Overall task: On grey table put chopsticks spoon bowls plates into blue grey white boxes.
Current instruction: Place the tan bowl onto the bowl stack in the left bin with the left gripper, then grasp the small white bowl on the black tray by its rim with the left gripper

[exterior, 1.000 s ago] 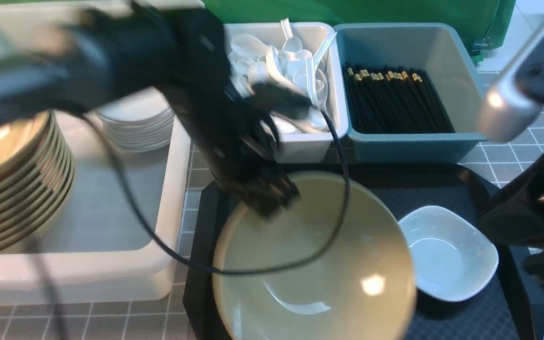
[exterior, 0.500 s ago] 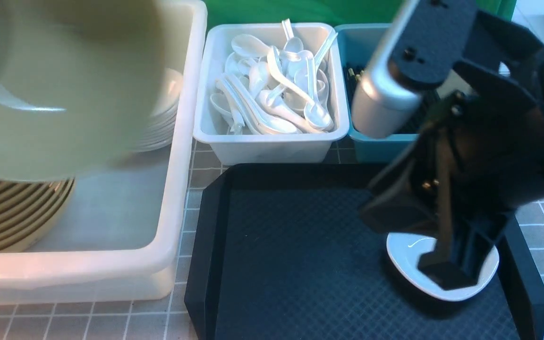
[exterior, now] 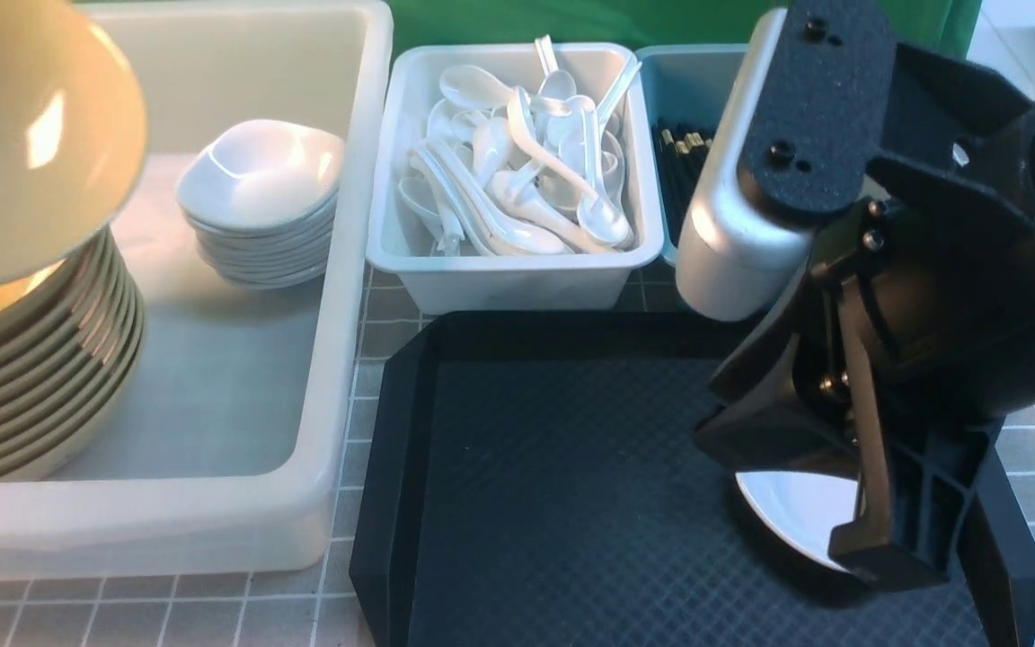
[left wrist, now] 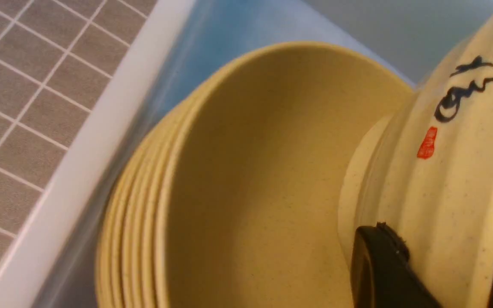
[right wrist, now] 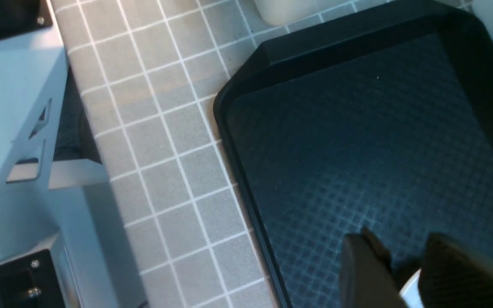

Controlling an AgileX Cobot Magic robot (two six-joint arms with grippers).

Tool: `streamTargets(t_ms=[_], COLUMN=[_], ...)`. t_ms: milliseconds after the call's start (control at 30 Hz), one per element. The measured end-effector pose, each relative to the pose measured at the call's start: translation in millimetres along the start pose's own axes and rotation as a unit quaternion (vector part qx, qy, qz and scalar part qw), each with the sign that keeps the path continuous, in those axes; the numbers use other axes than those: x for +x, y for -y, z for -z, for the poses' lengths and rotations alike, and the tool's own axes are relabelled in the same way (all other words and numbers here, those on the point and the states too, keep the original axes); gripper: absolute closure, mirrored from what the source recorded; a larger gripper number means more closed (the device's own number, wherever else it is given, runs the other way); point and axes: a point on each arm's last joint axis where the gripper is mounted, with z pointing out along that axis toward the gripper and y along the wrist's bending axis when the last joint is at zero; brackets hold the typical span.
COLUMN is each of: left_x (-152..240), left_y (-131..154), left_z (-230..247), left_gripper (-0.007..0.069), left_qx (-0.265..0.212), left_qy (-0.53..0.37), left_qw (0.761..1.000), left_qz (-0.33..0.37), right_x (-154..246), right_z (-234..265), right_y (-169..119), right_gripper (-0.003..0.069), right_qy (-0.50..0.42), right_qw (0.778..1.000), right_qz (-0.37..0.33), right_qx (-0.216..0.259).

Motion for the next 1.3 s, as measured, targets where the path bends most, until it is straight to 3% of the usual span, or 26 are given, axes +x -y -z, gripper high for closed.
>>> streamTargets(t_ms=[200, 400, 600, 767, 900, 1033, 1100, 1133, 1233, 1300], left_x=[-3, 5, 6, 1, -6, -1, 17, 19, 56, 75], left_y=[-9, -8, -2, 6, 25, 61, 104, 108, 164, 182], left_z=[-18, -36, -26, 5, 38, 70, 69, 69, 52, 40], left_gripper=[0.0566, 0.0291, 0.0048, -0.0012, -0.0010, 0.0020, 0.0053, 0.0059, 0.0092, 0.0099], left_qx=[-0.028, -0.091, -0.131, -0.168, -0.160, -0.094, 0.003, 0.013, 0.121, 0.145], left_qy=[-0.014, -0.070, -0.066, -0.026, 0.027, 0.057, 0.030, 0.027, -0.052, -0.090], left_qw=[0.999, 0.987, 0.985, 0.979, 0.978, 0.987, 0.984, 0.984, 0.954, 0.937], left_qz=[-0.030, -0.109, -0.093, -0.117, -0.128, -0.120, -0.173, -0.177, -0.270, -0.304], right_x=[-1, -3, -4, -4, -4, -2, 5, 6, 26, 40], right_z=[0, 0, 0, 0, 0, 0, 1, 1, 3, 3], right_y=[0, 1, 2, 2, 2, 6, 14, 15, 22, 20], right_gripper=[0.0433, 0.0433, 0.0433, 0.0429, 0.0424, 0.0421, 0.0421, 0.0421, 0.0421, 0.0421], right_qy=[0.005, 0.016, 0.021, 0.024, 0.024, 0.008, -0.029, -0.032, -0.058, -0.067], right_qw=[1.000, 0.999, 0.999, 0.999, 0.999, 0.999, 0.996, 0.996, 0.986, 0.983], right_qz=[0.017, 0.038, 0.040, 0.040, 0.038, 0.014, -0.018, -0.022, -0.063, -0.077], right_qx=[0.002, 0.007, 0.010, 0.012, 0.012, 0.033, 0.077, 0.085, 0.144, 0.155])
